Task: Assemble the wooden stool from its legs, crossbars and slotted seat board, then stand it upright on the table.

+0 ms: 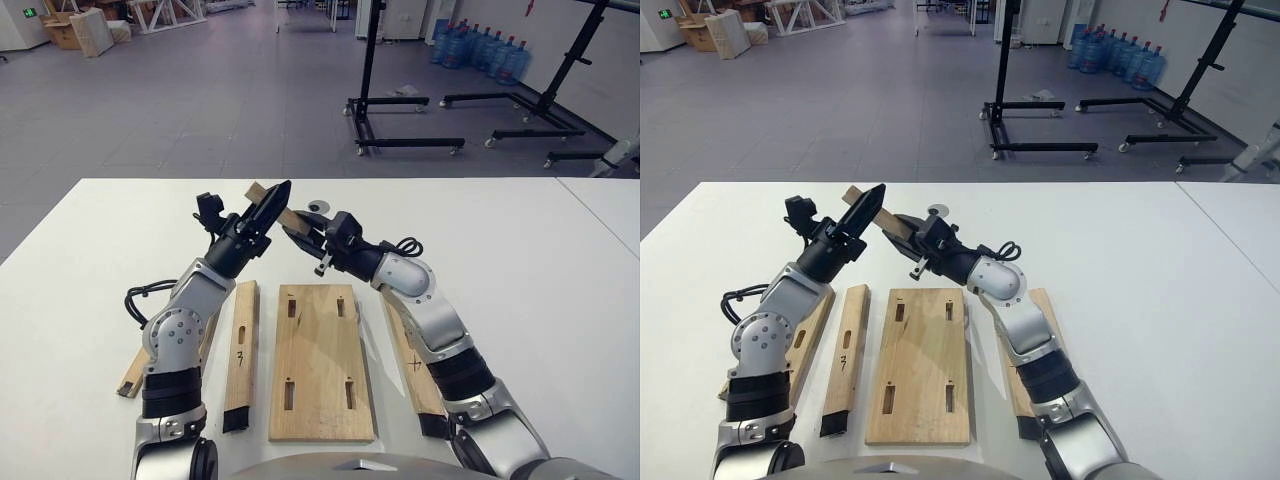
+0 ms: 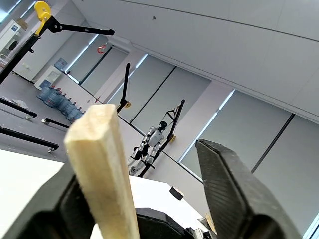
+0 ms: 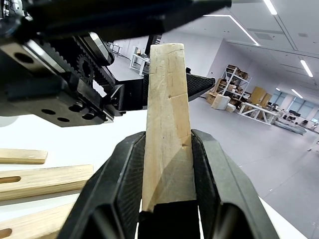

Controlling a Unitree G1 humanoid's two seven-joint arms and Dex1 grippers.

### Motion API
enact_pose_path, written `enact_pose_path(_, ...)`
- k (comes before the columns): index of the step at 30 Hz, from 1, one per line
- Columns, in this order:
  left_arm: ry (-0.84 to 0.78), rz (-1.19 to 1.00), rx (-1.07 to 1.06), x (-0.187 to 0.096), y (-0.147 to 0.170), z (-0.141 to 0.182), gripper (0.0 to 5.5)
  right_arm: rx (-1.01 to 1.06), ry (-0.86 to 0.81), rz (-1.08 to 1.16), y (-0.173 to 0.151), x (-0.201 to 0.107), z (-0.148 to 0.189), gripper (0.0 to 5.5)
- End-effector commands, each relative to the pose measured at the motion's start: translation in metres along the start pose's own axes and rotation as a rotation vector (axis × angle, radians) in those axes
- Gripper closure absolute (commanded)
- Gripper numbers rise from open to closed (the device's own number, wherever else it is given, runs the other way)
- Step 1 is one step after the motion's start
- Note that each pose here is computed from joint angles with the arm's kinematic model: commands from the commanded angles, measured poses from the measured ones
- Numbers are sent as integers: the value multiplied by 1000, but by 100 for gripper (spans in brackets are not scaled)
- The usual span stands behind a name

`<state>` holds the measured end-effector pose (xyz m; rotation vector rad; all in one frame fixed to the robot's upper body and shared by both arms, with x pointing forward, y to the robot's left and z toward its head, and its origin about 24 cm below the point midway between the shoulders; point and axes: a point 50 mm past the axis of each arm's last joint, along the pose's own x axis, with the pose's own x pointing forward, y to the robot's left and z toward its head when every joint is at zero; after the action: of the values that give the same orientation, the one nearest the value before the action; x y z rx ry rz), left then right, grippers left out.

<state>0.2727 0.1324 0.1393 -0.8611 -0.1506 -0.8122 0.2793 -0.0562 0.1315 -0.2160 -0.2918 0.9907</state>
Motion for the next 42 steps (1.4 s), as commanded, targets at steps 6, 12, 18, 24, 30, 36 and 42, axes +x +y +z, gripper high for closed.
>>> enact_pose_path(6,41,8,41,3,1,-6,391,43,37,-1,-5,-7,-5,423)
enact_pose_path(12,20,15,35,4,3,-6,476,60,54,-8,-9,-15,-8,423)
enact_pose_path(18,74,60,127,5,7,-14,507,51,60,-14,-12,-16,-7,423)
enact_pose_path(24,66,94,207,7,13,-13,511,116,99,-72,-21,-20,-11,370)
enact_pose_path(30,-119,157,310,0,10,24,511,259,70,-118,-33,-36,3,273)
enact_pose_path(36,-143,343,409,-46,-1,32,511,361,-27,-372,-73,-61,26,273)
enact_pose_path(42,59,445,589,-82,-32,44,511,321,11,-705,-80,-98,15,273)
